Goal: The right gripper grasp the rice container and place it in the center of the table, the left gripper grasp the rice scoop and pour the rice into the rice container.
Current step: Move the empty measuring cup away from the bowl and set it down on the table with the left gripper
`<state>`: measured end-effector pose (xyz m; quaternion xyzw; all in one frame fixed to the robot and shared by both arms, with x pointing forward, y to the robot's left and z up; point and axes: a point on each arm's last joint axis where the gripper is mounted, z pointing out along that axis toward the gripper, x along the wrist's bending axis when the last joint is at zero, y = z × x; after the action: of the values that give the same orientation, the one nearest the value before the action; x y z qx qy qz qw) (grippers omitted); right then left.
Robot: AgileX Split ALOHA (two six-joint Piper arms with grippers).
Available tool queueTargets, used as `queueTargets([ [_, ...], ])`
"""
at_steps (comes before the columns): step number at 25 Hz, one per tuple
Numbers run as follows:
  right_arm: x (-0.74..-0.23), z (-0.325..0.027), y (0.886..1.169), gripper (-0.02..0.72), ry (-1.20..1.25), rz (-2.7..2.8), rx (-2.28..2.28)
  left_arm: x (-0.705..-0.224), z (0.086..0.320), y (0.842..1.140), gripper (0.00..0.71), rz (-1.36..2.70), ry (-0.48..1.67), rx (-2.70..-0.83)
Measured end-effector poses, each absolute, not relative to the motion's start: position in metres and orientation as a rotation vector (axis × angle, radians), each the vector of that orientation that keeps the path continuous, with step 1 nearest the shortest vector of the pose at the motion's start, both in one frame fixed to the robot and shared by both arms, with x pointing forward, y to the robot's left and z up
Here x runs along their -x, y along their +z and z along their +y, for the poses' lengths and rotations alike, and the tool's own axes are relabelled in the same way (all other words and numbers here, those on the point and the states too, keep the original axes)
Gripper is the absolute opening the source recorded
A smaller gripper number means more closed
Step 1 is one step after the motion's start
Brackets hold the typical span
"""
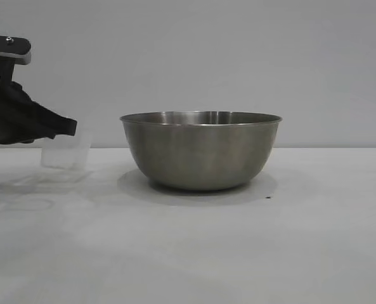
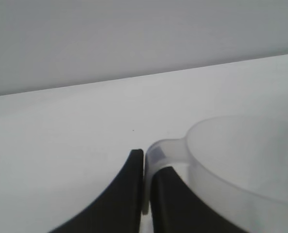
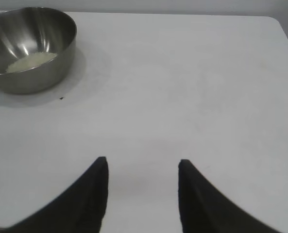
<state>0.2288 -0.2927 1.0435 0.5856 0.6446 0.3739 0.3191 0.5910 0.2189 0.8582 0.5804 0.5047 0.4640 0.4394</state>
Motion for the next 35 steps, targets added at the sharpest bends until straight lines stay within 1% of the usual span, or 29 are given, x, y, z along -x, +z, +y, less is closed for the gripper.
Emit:
queueTargets([
  [21,-0.2288,-0.2927,1.0435,0.272,0.983,1.695,-1.54,-0.5901,0.2187,0.8529,0.0,1.281,1.126,-1.478],
  [22,-0.2288,-0.2927,1.0435,0.272,0.983,1.695,-1.54,-0.5901,0.2187,0.8529,0.049,1.281,1.126,-1.478],
  [23,-0.2288,-0.2927,1.0435,0.272,0.983,1.695,-1.54,-0.5901,0.2187,0.8529,0.049,1.281,1.126,-1.478],
  [24,-0.2288,-0.2927,1.0435,0.272,0.983,1.695,-1.54,-0.5901,0.2187,0.8529,0.097,1.281,1.126,-1.478],
  [30,-0.2288,-0.2927,1.0435,0.272,0.983,1.695,-1.54,-0.5901,0.2187,0.8529,0.328,1.281,1.126,-1.478],
  [31,-0.2288,-0.2927,1.0435,0.272,0.983,1.695,-1.54,-0.5901,0.2187,0.8529,0.344,1.281,1.126,-1.478],
  [32,-0.2288,-0.2927,1.0435,0.272,0.983,1.695,-1.54,-0.5901,0.2187,0.8529,0.328,1.281,1.126,-1.478],
  [35,-0.2288,-0.2927,1.0435,0.272,0.983,1.695,-1.54,-0.5888,0.2193,0.8527,0.328,1.285,1.126,-1.48],
])
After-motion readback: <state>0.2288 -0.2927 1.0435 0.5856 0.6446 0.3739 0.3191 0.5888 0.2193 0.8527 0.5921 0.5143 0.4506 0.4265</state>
